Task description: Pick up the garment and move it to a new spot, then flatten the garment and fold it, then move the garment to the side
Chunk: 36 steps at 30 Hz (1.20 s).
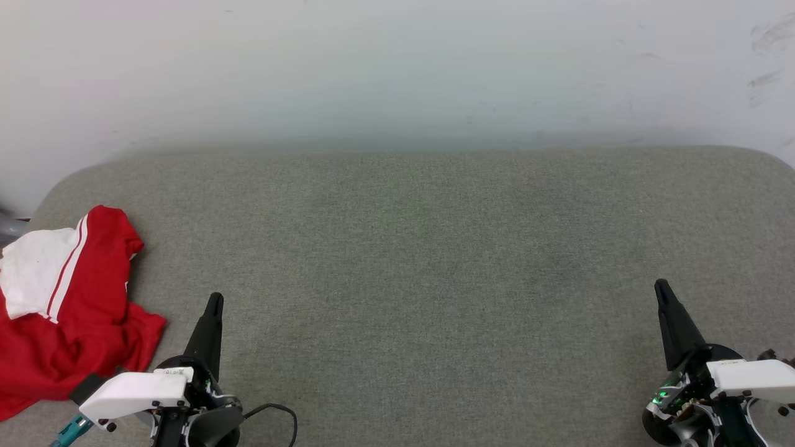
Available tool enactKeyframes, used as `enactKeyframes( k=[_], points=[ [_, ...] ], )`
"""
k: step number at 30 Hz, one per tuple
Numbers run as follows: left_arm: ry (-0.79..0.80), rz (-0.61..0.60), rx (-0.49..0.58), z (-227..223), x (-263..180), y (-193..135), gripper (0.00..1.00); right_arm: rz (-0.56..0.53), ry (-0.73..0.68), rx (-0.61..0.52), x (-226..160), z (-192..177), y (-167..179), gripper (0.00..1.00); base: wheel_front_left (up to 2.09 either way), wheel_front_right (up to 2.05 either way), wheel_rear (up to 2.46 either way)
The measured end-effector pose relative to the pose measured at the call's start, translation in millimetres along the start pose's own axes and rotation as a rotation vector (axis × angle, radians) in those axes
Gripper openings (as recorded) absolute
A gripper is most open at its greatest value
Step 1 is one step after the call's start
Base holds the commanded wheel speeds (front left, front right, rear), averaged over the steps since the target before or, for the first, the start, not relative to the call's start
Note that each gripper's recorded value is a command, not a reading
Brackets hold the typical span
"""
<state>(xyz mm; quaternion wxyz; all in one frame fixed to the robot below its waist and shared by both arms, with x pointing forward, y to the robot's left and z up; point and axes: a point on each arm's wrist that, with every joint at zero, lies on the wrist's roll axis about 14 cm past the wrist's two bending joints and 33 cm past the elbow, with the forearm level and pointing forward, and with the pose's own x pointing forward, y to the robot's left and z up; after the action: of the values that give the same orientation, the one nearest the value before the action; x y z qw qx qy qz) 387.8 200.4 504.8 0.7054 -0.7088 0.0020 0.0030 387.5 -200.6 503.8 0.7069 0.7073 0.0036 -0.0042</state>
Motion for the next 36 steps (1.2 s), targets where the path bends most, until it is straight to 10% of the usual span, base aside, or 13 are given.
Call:
enactKeyframes(
  k=[17,18,36],
  points=[
    [0.000,0.000,0.000,0,0,0,0.00,0.000,0.000,0.000,0,0,0,0.00,0.00,0.00,0.00],
    [0.000,0.001,0.000,0,0,0,1.00,-0.001,0.000,0.000,0,0,0,1.00,0.00,0.00,0.00],
    [0.022,-0.022,0.026,-21,-4,-6,1.00,0.009,-0.032,-0.034,-8,-2,2,1.00,0.00,0.00,0.00]
  ],
)
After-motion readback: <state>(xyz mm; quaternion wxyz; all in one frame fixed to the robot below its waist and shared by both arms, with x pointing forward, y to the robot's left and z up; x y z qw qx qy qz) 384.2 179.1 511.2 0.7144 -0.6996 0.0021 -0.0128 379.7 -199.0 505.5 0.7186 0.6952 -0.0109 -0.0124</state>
